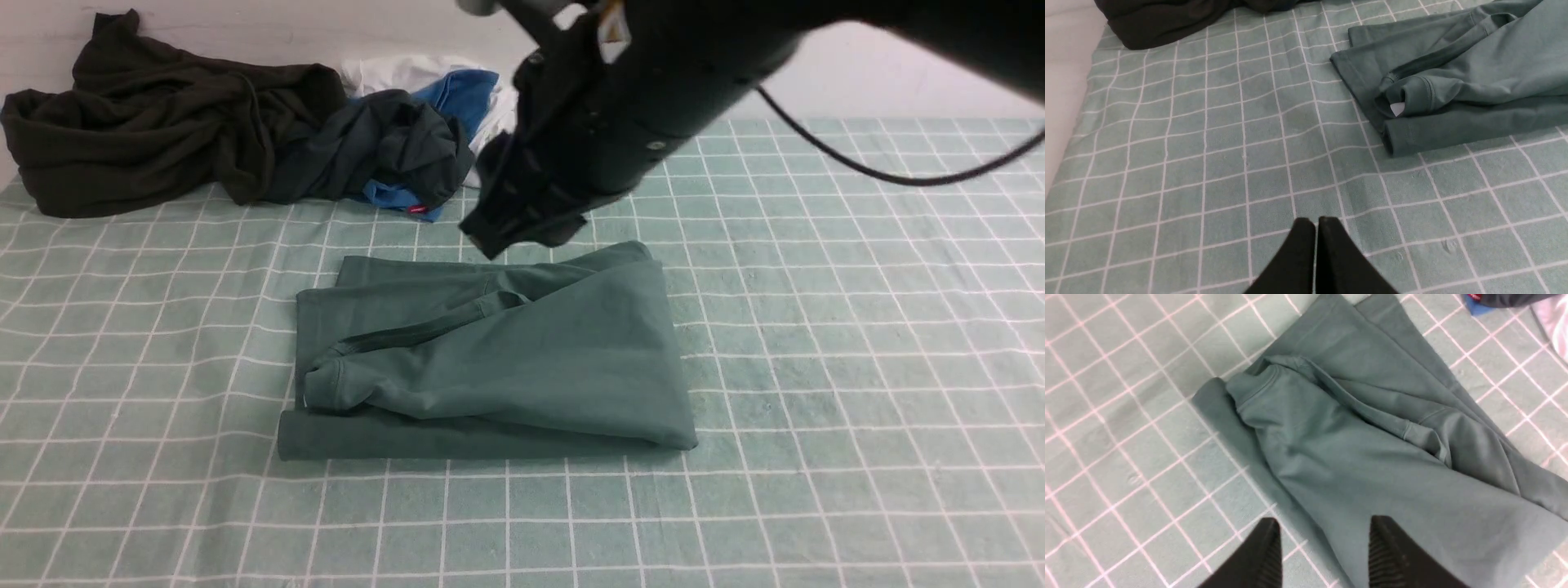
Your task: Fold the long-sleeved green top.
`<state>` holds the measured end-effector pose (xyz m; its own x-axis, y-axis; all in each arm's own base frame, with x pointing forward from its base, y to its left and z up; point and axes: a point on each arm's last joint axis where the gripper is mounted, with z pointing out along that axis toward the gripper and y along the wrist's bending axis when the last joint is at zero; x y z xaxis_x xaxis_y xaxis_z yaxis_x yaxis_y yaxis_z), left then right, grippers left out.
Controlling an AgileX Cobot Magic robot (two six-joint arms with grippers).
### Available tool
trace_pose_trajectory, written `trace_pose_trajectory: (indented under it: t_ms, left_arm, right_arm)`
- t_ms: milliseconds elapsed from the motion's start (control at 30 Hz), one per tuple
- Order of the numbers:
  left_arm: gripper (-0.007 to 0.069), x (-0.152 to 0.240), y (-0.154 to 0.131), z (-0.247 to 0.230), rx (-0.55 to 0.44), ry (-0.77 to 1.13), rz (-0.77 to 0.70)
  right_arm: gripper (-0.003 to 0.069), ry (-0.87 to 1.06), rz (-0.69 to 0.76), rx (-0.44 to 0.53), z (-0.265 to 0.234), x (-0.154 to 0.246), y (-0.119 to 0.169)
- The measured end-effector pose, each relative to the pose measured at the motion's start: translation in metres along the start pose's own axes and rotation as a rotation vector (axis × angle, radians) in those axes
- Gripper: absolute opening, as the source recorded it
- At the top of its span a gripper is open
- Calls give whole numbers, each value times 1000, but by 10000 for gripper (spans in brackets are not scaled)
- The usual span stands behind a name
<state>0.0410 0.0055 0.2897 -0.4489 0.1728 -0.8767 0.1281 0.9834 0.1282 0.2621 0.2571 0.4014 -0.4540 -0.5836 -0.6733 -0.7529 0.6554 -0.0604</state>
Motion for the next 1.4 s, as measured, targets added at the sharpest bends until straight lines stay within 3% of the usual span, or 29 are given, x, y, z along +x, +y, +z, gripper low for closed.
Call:
trace_pose_trajectory:
  t_ms: [233, 367, 667, 900, 1167, 1400]
  left_arm:
    - [-4, 0, 0, 0, -1, -2, 1]
    - [-4, 0, 0, 0, -1, -2, 1]
    - [-4, 0, 0, 0, -1, -1, 1]
    - [-4, 0, 0, 0, -1, -1, 2]
    - [-4, 0, 0, 0, -3, -2, 3]
    - [-4, 0, 0, 0, -4, -3, 4]
  right_arm:
    - [51, -280, 0, 30, -90, 72, 8]
    - [-3, -370, -1, 40, -113, 107, 12]
    - [-13, -485, -1, 54, -134, 154, 16]
    - [-13, -443, -27, 77, -132, 163, 15]
    - [-14, -547, -12, 74, -139, 164, 17]
    - [-14, -719, 49, 157, -112, 220, 11]
